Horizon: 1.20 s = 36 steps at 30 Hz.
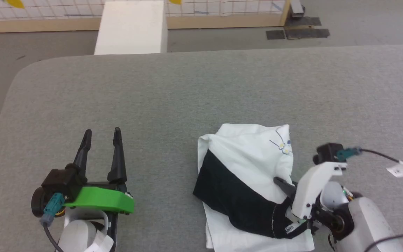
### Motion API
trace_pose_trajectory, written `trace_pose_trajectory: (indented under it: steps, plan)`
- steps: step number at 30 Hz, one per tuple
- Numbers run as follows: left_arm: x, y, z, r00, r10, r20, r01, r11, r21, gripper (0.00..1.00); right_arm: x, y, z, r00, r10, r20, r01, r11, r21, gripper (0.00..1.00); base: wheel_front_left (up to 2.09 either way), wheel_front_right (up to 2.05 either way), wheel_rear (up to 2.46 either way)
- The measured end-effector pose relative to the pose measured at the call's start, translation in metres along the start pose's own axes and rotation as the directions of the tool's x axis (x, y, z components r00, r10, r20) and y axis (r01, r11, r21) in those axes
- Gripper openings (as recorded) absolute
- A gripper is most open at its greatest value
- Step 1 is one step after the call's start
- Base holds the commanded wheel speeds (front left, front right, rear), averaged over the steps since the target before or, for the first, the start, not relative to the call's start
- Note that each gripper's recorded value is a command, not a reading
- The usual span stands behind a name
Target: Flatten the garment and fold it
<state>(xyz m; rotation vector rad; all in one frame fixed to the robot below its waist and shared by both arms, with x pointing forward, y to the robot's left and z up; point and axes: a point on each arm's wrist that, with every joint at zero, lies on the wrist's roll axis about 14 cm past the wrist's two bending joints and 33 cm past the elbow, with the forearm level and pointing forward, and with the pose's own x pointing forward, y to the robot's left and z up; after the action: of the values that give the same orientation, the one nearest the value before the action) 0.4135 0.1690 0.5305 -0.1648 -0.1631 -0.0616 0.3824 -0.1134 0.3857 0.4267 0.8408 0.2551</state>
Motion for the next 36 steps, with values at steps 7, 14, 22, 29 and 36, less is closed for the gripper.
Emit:
trace_pose_trajectory:
  steps: [7,14,22,29,36]
  plan:
    - [0.017,-0.028,-0.003,0.996,-0.084,0.011,0.084,0.996,-0.002,1.00,-0.029,-0.048,0.041,0.978,-0.201,0.050,0.207,0.943,-0.260,0.00,0.00,0.00,0.00]
    - [0.041,-0.072,-0.012,0.977,-0.210,0.020,0.211,0.977,-0.024,1.00,-0.081,-0.119,0.085,0.896,-0.410,0.167,0.443,0.838,-0.318,0.00,0.00,0.00,0.00]
    - [0.069,-0.112,-0.033,0.942,-0.335,0.017,0.336,0.941,-0.035,1.00,-0.133,-0.187,0.116,0.770,-0.579,0.266,0.636,0.727,-0.259,0.00,0.00,0.00,0.00]
    - [0.089,-0.127,-0.066,0.917,-0.398,-0.031,0.397,0.917,-0.031,1.00,-0.160,-0.234,0.143,0.647,-0.687,0.331,0.762,0.596,-0.253,0.00,0.00,0.00,0.00]
    - [0.100,-0.132,-0.099,0.899,-0.429,-0.085,0.427,0.903,-0.048,1.00,-0.175,-0.274,0.159,0.536,-0.767,0.353,0.842,0.455,-0.291,0.00,0.00,0.00,0.00]
